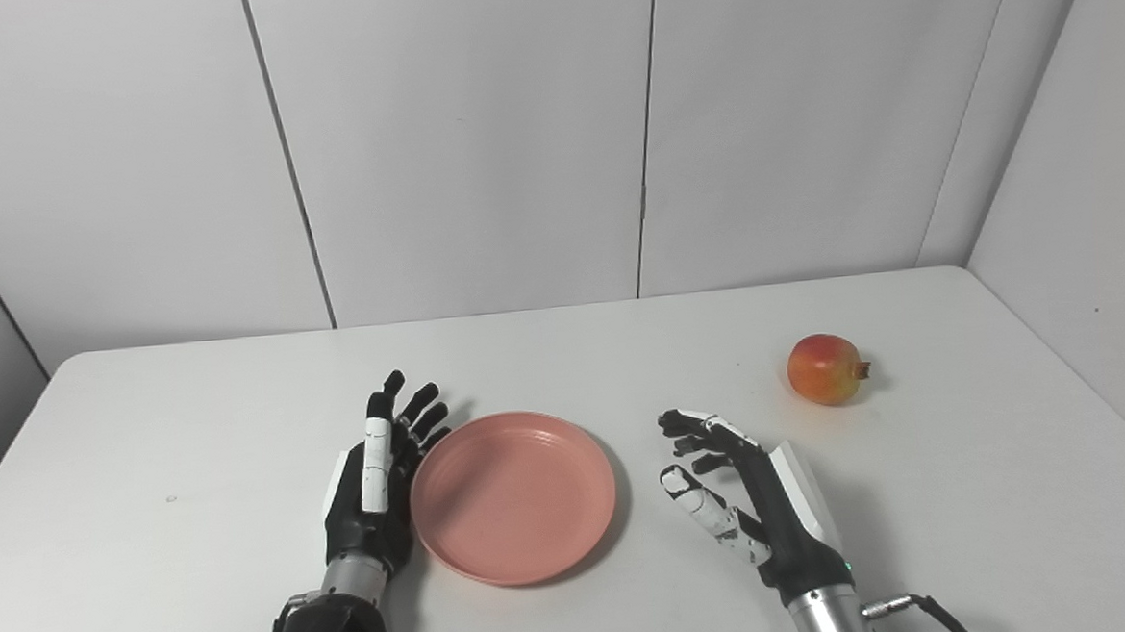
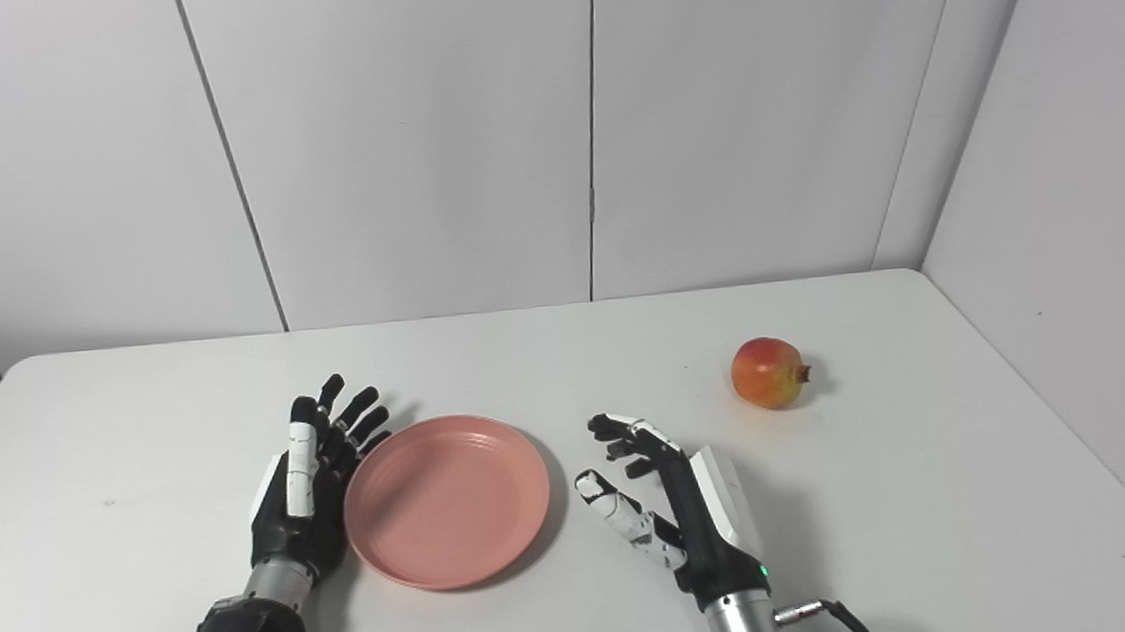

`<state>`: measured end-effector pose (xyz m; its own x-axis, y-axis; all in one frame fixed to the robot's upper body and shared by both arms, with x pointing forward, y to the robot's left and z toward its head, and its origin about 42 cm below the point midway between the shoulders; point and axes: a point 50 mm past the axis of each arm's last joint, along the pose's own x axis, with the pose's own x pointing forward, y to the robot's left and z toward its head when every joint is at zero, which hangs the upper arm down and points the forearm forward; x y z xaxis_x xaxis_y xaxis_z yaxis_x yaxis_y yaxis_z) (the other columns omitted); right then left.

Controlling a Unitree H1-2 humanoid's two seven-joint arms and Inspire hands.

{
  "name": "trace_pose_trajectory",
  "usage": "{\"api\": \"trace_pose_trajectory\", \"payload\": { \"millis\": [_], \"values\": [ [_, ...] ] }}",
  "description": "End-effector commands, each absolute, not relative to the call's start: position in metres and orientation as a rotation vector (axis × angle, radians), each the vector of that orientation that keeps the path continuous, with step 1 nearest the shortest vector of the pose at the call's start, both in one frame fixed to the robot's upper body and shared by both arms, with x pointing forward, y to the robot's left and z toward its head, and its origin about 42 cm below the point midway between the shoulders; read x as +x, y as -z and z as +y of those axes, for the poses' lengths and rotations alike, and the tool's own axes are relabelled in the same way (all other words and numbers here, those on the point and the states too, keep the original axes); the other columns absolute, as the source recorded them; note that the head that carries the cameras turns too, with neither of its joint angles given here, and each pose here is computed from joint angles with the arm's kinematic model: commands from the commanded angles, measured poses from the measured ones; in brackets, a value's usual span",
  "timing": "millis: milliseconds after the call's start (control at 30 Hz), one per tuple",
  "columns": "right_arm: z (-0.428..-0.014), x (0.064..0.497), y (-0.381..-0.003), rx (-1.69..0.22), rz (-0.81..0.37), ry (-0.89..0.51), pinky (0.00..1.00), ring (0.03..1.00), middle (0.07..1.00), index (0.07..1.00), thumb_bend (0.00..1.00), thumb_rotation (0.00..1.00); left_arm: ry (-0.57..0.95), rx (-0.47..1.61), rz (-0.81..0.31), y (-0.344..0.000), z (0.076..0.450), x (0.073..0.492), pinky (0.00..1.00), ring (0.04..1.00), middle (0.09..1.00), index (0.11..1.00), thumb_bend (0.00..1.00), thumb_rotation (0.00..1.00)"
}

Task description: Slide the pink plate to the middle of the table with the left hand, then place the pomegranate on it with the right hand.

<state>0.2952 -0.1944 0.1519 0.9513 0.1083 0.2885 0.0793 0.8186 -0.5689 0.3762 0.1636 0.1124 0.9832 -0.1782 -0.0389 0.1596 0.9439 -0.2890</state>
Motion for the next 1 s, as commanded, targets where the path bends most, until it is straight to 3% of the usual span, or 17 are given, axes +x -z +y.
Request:
{"api": "trace_pose_trajectory", "payload": {
  "millis": [0,400,700,967],
  "values": [
    [-0.198,0.304,-0.179,-0.666,-0.421,0.033,0.63,0.716,0.758,0.740,0.73,1.00,0.166,-0.290,0.105,-0.104,0.164,0.376,0.88,0.894,0.907,1.000,0.92,0.90],
    [-0.221,0.337,-0.234,-0.791,-0.500,0.118,0.64,0.747,0.798,0.783,0.75,1.00,0.169,-0.300,0.107,-0.102,0.161,0.377,0.87,0.886,0.903,0.998,0.92,0.89],
    [-0.243,0.380,-0.266,-1.094,-0.587,0.142,0.63,0.741,0.787,0.779,0.75,1.00,0.167,-0.300,0.107,-0.103,0.160,0.377,0.87,0.885,0.904,0.998,0.92,0.90],
    [-0.265,0.412,-0.278,-1.311,-0.577,0.176,0.62,0.725,0.768,0.760,0.81,0.96,0.170,-0.305,0.109,-0.102,0.159,0.376,0.88,0.887,0.905,1.000,0.92,0.89]
  ]
}}
